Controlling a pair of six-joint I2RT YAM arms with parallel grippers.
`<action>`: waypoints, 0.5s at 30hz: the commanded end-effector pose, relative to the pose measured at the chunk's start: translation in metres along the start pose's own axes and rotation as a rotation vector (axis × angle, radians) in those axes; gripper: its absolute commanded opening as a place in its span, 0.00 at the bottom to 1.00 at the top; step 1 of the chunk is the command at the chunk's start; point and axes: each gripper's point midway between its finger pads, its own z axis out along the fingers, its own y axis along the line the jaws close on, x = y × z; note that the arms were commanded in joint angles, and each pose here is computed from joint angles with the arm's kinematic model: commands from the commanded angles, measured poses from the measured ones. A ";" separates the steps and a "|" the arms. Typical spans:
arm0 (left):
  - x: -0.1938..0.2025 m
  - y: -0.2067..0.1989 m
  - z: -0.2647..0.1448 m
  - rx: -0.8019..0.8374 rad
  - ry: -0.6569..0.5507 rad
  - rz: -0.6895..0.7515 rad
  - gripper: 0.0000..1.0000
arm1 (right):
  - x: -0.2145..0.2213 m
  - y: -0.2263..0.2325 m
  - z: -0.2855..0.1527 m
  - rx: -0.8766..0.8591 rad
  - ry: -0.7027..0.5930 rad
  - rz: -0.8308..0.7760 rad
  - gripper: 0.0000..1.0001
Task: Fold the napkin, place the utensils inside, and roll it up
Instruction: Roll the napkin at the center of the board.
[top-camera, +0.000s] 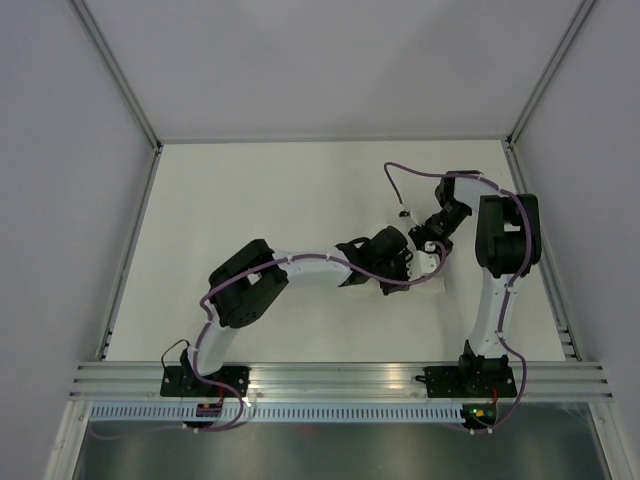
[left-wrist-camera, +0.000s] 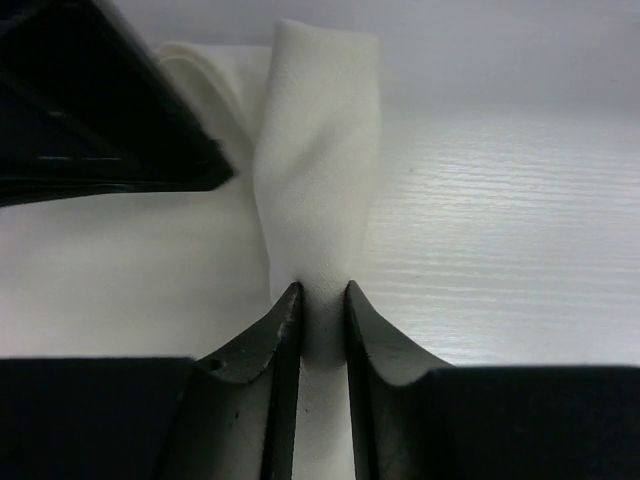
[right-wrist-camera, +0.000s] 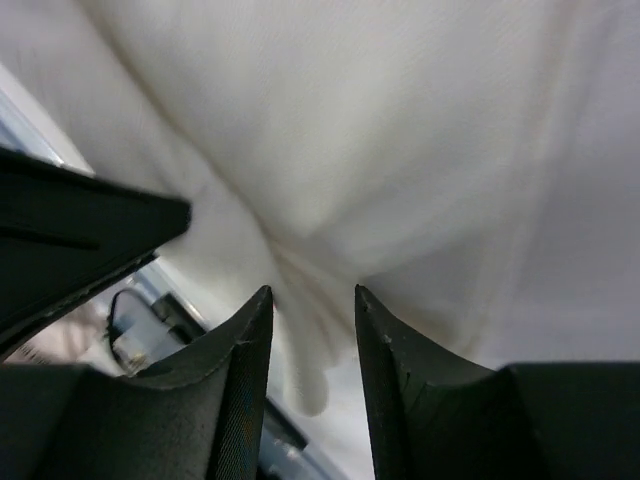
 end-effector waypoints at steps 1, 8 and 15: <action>0.049 -0.079 -0.002 0.347 0.167 -0.249 0.24 | -0.061 -0.037 -0.047 0.213 -0.299 -0.135 0.45; 0.045 -0.099 -0.011 0.511 0.174 -0.482 0.24 | -0.069 -0.040 -0.105 0.272 -0.530 -0.068 0.46; 0.047 -0.094 -0.020 0.632 0.182 -0.766 0.24 | -0.056 -0.018 -0.157 0.325 -0.698 -0.132 0.46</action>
